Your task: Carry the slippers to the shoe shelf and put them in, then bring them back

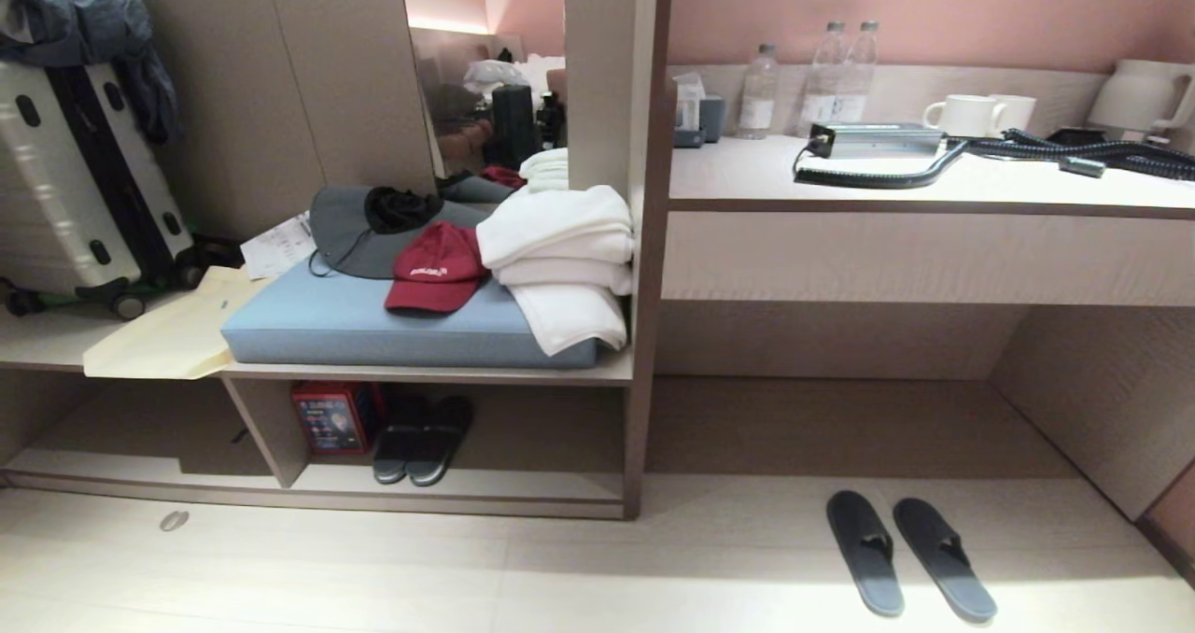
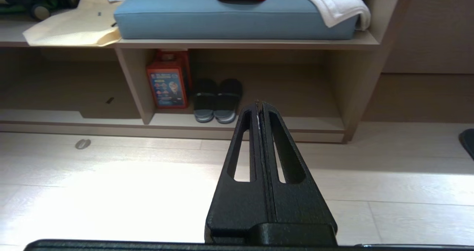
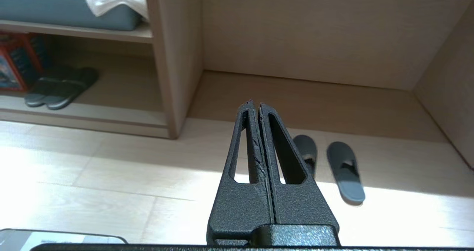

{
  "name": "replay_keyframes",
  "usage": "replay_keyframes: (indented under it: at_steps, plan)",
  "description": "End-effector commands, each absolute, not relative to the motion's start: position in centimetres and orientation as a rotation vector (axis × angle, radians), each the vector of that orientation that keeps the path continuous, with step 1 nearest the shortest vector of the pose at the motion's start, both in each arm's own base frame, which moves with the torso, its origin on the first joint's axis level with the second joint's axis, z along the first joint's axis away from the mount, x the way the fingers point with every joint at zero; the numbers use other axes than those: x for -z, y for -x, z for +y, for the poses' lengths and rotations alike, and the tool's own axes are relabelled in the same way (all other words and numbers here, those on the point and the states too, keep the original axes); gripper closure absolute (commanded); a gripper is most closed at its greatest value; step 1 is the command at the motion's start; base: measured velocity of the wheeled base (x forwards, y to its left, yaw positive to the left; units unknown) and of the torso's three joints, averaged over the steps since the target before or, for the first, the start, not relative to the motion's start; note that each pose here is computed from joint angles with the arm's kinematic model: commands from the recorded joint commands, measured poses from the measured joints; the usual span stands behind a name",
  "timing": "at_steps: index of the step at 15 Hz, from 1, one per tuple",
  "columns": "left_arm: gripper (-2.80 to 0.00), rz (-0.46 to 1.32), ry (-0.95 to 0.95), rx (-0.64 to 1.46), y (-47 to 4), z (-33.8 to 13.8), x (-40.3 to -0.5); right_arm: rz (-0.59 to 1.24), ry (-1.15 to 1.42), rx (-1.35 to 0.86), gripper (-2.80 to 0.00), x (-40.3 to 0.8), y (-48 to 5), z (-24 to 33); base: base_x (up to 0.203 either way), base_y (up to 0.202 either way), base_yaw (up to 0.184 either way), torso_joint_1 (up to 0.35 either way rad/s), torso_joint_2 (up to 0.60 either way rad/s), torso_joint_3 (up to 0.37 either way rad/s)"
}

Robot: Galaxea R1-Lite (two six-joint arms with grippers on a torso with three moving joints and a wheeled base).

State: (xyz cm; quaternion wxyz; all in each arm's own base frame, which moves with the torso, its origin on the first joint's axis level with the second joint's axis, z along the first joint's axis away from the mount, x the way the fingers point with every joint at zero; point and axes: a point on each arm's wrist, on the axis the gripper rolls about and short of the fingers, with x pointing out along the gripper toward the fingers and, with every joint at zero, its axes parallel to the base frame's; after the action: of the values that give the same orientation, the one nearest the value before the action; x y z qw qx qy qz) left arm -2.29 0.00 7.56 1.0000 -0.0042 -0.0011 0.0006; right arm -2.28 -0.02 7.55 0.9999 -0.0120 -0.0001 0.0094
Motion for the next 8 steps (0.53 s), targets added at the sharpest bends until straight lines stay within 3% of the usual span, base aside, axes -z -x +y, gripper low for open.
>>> replay_keyframes:
  at_steps: [1,8]
  plan:
    - [0.00,0.000,0.009,-0.002,2.27,0.00,-7.52,0.000,0.025,-0.020,0.00,-7.55,2.28,-0.02,0.000,0.197,-0.003,0.001,0.00,0.005]
    - [0.00,-0.002,0.006,-0.003,2.28,0.00,-7.56,0.000,0.025,-0.019,0.00,-7.55,2.28,-0.02,0.000,0.194,-0.002,0.001,0.00,0.004]
